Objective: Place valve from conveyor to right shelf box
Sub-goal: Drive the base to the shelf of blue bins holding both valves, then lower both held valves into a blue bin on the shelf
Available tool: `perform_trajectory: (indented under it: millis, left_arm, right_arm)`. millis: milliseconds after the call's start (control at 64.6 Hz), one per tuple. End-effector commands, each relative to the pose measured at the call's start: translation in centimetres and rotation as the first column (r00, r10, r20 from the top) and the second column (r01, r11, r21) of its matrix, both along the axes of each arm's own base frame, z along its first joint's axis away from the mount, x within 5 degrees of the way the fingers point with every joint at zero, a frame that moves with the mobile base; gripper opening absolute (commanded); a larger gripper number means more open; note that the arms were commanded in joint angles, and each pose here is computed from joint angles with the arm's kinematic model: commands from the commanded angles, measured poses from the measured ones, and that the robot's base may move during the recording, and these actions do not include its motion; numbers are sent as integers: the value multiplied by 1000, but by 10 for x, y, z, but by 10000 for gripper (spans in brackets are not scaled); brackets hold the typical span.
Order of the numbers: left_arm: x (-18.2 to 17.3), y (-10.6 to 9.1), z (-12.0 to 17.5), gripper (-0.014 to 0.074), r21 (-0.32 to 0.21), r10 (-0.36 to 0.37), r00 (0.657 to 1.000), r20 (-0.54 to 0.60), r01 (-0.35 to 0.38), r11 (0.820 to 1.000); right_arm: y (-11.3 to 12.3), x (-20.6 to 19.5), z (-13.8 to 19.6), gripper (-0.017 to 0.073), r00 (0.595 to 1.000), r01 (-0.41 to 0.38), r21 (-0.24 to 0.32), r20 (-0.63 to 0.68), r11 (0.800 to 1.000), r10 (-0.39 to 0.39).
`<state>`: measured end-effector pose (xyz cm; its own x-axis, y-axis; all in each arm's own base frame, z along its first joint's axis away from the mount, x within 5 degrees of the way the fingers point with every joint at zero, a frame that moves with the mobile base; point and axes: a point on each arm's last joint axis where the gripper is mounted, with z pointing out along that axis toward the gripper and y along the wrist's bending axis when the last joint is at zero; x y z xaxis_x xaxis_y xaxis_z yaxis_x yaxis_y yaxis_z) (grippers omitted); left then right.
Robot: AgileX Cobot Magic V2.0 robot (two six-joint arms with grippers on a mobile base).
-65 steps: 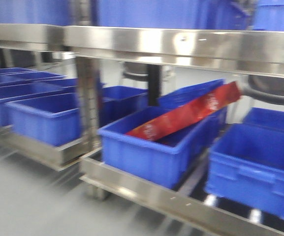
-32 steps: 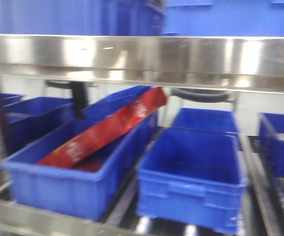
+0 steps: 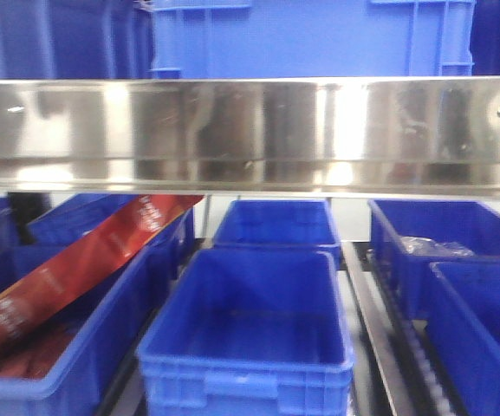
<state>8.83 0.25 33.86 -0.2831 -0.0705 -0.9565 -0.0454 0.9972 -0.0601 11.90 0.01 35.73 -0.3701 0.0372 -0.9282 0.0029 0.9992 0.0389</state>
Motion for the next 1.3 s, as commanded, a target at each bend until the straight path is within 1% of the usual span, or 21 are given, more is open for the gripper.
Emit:
perform_trajectory:
  millis: [0, 1115, 1285]
  left_arm:
    - [0, 0, 8, -111, -3, 5, 998, 69, -4, 1000]
    - [0, 0, 8, -111, -3, 5, 998, 69, -4, 1000]
    - [1, 1, 9, -111, 4, 7, 997, 75, -7, 1000]
  right_arm:
    - [-1, 0, 11, -162, 996, 8, -16, 93, 1000, -6]
    - [-1, 0, 11, -162, 996, 8, -16, 93, 1000, -6]
    - [-1, 0, 11, -162, 996, 8, -16, 93, 1000, -6]
